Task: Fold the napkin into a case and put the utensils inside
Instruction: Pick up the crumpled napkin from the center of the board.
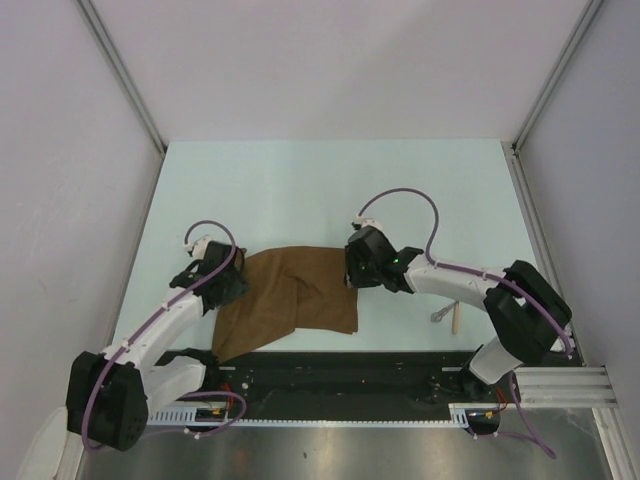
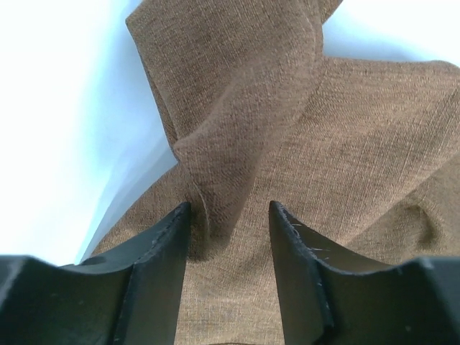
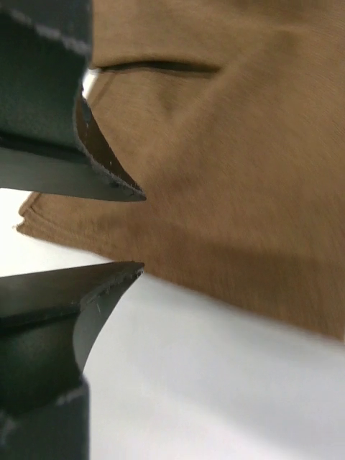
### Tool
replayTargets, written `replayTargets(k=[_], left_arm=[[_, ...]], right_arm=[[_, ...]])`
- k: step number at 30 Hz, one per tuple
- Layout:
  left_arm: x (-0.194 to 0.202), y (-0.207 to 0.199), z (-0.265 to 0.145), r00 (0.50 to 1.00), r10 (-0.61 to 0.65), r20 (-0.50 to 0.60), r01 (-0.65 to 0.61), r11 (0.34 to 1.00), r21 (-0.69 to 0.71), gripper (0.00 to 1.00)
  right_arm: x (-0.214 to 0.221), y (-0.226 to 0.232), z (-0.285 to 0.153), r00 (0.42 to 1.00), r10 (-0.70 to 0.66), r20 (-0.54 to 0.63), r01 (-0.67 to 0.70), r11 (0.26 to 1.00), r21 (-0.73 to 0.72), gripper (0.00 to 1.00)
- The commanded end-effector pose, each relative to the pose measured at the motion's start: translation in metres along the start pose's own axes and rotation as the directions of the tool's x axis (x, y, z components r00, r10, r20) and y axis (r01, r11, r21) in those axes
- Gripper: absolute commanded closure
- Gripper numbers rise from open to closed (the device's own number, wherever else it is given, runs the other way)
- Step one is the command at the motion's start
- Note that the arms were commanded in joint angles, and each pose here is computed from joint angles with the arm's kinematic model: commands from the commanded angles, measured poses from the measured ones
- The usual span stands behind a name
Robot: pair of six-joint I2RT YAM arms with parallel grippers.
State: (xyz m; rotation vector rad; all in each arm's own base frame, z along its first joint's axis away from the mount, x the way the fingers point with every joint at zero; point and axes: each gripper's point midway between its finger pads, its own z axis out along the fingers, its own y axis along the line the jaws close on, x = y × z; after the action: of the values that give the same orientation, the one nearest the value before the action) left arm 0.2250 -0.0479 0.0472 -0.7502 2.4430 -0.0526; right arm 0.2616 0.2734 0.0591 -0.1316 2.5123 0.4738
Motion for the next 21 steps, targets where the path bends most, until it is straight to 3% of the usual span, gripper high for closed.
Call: replayTargets(k=[1,8,16,17,20,21], left_arm=[[-0.01,-0.003,0.003,0.998,-0.052,0.045,0.051,0.999,0.018,0.54],[-0.013,-0.005,0.0,0.997,-0.061,0.053,0.059,0.997,0.041,0.72],[-0.018,-0.01,-0.01,0.996,-0.073,0.058,0.069,0.995,0.076,0.87],[-0.019,-0.011,-0.011,0.995,-0.075,0.059,0.071,0.994,0.08,0.87],[-0.021,-0.011,-0.014,0.995,-0.077,0.062,0.071,0.994,0.087,0.95],[-0.025,-0.014,-0.018,0.994,-0.08,0.071,0.073,0.992,0.1,0.99]], right_arm=[[0.004,0.034,0.0,0.985,-0.172,0.0,0.172,0.983,-0.058,0.53],[0.008,0.045,0.027,0.934,-0.354,-0.052,0.354,0.935,-0.017,0.49],[0.018,0.047,0.04,0.888,-0.456,-0.062,0.459,0.887,0.051,0.62],[0.018,0.051,0.041,0.888,-0.457,-0.056,0.459,0.888,0.033,0.65],[0.013,0.053,0.039,0.887,-0.459,-0.045,0.461,0.886,0.046,0.91],[0.008,0.054,0.036,0.888,-0.458,-0.034,0.46,0.886,0.057,0.93]])
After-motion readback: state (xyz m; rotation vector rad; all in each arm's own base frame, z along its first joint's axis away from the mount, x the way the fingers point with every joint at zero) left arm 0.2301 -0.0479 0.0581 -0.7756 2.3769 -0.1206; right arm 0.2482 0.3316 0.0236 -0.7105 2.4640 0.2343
